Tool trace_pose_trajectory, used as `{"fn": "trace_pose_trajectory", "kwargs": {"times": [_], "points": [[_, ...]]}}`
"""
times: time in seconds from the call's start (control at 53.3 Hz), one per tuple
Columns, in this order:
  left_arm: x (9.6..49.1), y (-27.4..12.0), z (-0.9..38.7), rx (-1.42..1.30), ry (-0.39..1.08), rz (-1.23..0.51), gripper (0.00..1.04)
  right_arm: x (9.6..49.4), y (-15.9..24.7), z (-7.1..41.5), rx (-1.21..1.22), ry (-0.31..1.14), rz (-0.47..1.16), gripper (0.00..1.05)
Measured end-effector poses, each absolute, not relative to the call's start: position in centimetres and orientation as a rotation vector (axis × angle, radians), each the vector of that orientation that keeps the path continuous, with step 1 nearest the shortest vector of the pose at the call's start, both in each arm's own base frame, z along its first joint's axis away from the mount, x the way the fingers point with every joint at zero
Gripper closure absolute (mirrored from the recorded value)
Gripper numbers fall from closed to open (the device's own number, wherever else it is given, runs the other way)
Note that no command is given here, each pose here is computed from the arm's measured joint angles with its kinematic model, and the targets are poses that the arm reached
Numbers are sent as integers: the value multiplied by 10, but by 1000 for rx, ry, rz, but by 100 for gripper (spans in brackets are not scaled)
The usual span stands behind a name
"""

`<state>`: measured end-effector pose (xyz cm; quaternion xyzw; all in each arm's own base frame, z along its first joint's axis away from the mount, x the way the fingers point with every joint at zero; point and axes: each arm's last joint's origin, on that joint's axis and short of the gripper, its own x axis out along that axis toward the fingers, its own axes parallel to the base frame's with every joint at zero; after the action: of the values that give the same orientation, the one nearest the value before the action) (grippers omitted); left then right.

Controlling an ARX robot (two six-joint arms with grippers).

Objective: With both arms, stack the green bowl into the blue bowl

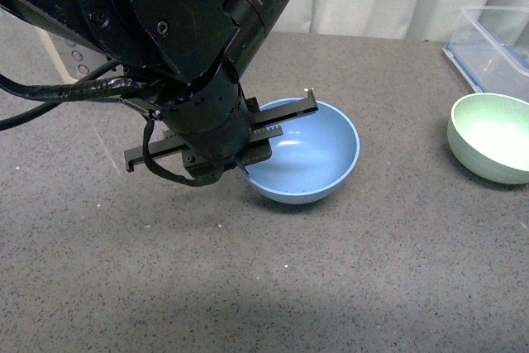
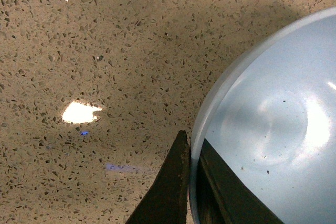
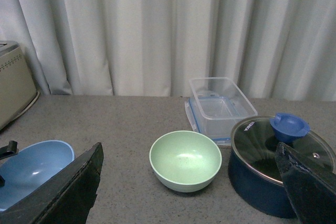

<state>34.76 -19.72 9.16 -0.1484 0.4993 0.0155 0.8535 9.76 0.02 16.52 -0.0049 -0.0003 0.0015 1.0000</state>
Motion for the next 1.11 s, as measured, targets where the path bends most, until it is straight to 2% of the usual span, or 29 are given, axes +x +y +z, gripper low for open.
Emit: {"fn": "trace_pose_trajectory", "kwargs": {"times": [0.075,0.169,0.394,0.488,0.6,0.694,0.75,0.844,0.938,1.107], "points": [[347,-197,91,-309,1052,36,100,98,0,165,-10,-1,3,9],[347,-196,91,-318,1058,31,82,98,0,165,-10,-1,3,9],[345,-182,96,-333,1031,61,52,98,0,165,-10,-1,3,9],[343,-159,111,-381,976,82,34,98,0,165,-10,-1,3,9],[333,-107,133,-459,853,124,10,98,0,165,-10,-1,3,9],[305,-48,126,-307,440,52,31,98,0,165,-10,-1,3,9],[281,-30,136,-189,230,42,42,98,0,165,-9,-1,0,9],[260,-24,162,-108,20,12,56,98,0,165,-10,2,3,9],[244,-21,170,-60,-29,-2,70,98,0,165,-10,0,3,9],[214,-15,160,-22,20,-11,101,98,0,165,-9,0,2,9]]}}
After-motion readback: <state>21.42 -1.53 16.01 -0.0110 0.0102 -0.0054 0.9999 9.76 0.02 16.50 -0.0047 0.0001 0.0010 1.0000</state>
